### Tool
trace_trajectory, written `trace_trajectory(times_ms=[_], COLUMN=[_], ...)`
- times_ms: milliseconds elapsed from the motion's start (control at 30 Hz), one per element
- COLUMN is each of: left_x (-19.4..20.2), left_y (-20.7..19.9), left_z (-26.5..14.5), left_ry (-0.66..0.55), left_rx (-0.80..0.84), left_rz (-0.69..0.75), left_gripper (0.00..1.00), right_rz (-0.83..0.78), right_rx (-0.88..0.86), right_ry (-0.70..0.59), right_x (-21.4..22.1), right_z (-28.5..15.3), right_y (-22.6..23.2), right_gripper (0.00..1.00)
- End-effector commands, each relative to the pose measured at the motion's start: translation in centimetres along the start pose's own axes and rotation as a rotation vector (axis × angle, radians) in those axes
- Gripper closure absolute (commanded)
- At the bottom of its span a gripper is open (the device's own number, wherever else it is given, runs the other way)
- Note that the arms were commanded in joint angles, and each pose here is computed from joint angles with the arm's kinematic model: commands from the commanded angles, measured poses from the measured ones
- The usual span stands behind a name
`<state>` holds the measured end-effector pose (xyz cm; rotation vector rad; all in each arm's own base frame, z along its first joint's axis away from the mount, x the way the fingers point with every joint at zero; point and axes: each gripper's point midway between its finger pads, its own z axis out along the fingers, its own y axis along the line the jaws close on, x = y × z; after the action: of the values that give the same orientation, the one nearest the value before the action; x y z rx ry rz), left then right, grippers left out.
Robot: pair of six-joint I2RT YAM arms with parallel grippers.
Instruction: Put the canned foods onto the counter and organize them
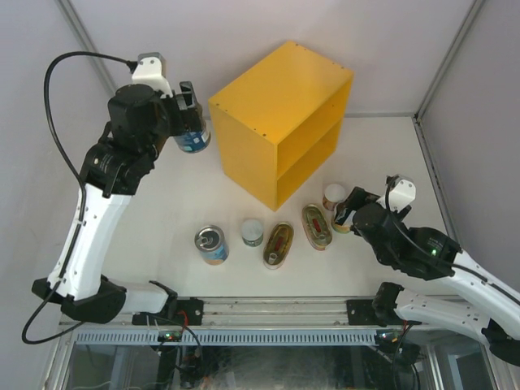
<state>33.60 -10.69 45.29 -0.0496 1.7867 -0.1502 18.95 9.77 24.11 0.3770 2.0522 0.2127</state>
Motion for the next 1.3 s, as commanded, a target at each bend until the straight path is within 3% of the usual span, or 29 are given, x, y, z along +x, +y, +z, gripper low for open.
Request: trace_trajectory(times_ms=[0,700,1267], left_x=[-11.1,-15.7,-14.9], left_y=[-1.5,-7.8,-12.3], left_z=[-2.9,2.3,8.0], left_ry=[-0.333,-0.434,-0.439], left_rx=[0.084,0.202,0.306], left_rz=[-0.081,-0.097,-0.119], left_gripper=[1.0,1.0,1.0], right_rz=[0.032,0.089,0.116], right_rx=[-0.084,-0.214,-0.267], right_ry=[-0.055,-0.08,-0.093], right_x=[-2.4,-5.6,-7.5], right_z=[-0.7,0.8,1.7], right_y=[2.2,9.0,12.3], right_gripper=[0.06,0.06,0.07])
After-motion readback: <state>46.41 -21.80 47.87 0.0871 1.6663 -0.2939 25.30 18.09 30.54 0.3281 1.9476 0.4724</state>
